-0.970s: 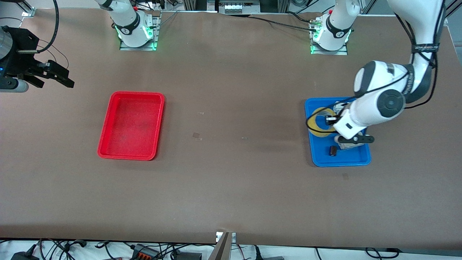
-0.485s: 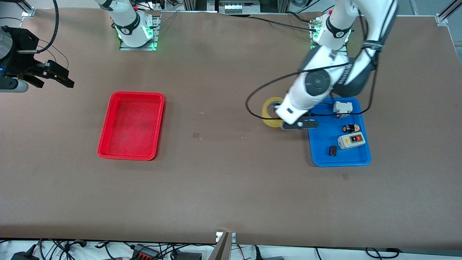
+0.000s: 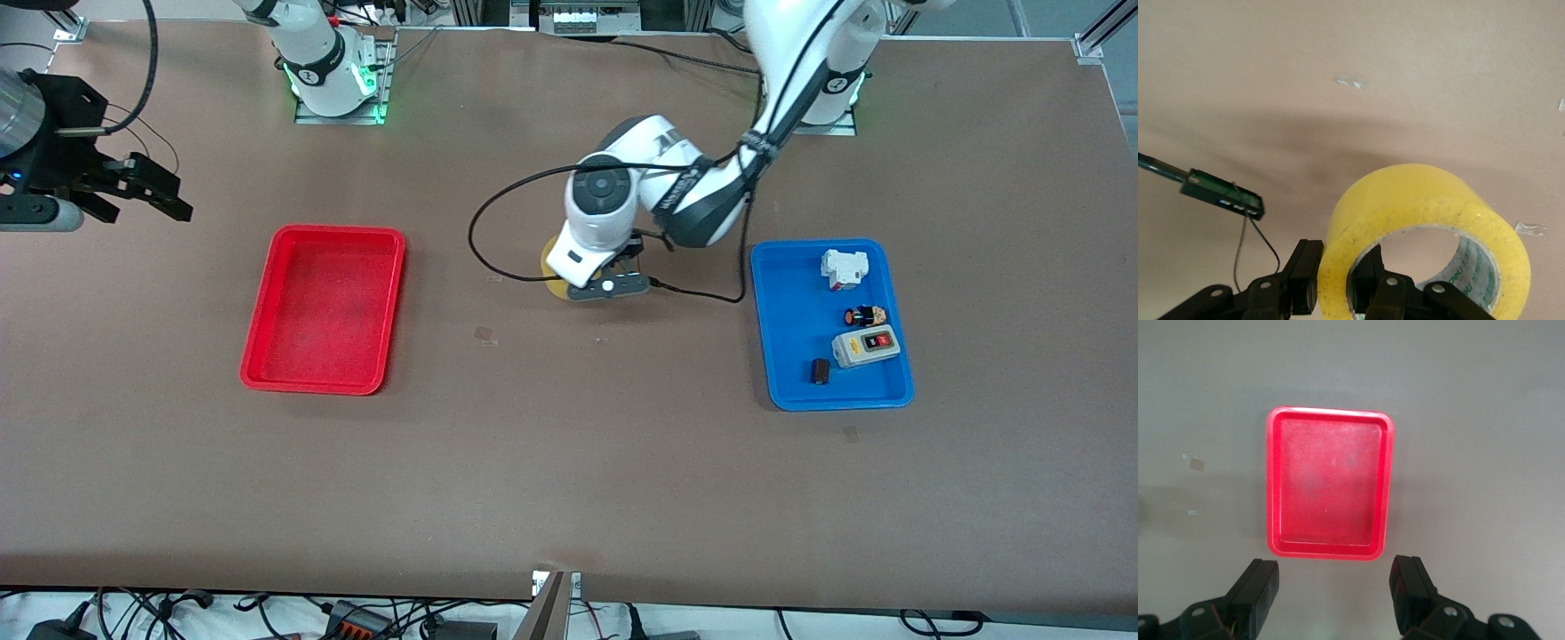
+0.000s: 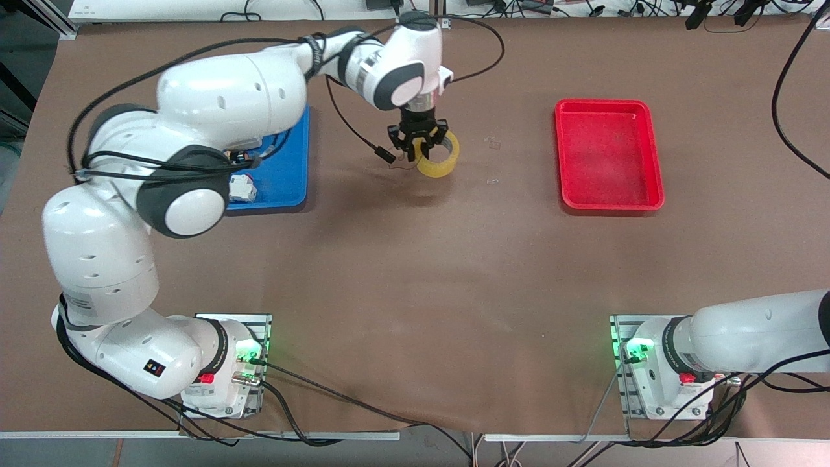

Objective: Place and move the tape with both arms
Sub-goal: 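Carry the tape with the left gripper toward the table middle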

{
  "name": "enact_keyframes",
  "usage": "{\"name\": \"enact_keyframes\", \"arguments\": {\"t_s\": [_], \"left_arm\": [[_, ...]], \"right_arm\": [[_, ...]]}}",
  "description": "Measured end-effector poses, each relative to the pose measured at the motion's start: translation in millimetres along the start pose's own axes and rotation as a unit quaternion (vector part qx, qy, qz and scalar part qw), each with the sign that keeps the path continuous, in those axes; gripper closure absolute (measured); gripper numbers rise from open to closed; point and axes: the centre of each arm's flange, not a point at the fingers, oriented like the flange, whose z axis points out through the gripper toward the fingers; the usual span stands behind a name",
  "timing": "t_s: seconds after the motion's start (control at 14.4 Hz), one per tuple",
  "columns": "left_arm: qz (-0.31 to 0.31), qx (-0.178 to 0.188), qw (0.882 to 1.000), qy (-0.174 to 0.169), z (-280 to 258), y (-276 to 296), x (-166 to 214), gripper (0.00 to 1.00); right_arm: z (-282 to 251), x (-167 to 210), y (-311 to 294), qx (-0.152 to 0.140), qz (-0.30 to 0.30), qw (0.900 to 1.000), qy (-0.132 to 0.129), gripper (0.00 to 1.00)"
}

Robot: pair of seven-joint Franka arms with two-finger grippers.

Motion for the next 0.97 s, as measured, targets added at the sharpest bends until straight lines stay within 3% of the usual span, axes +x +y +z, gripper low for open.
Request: {"name": "enact_keyframes", "arguments": {"t_s": [0.76,0.9,0.97], "left_arm": [[-0.048,-0.035,0.998,0.009,49.8,35.3,28.2,0.74],[-0.053,-0.040,0.998,0.010,53.1,36.8,28.9,0.71],[-0.053,-0.041,0.998,0.011,52.3,37.4,28.8,0.62]], "right_arm": [[15.0,6.6,-20.9,0.000,-0.018,1.000,0.002,0.02],[14.7,6.5,-20.4,0.000,-0.018,1.000,0.002,0.02],[14.4,6.4,-20.3,0.000,-0.018,1.000,0.002,0.02]]}}
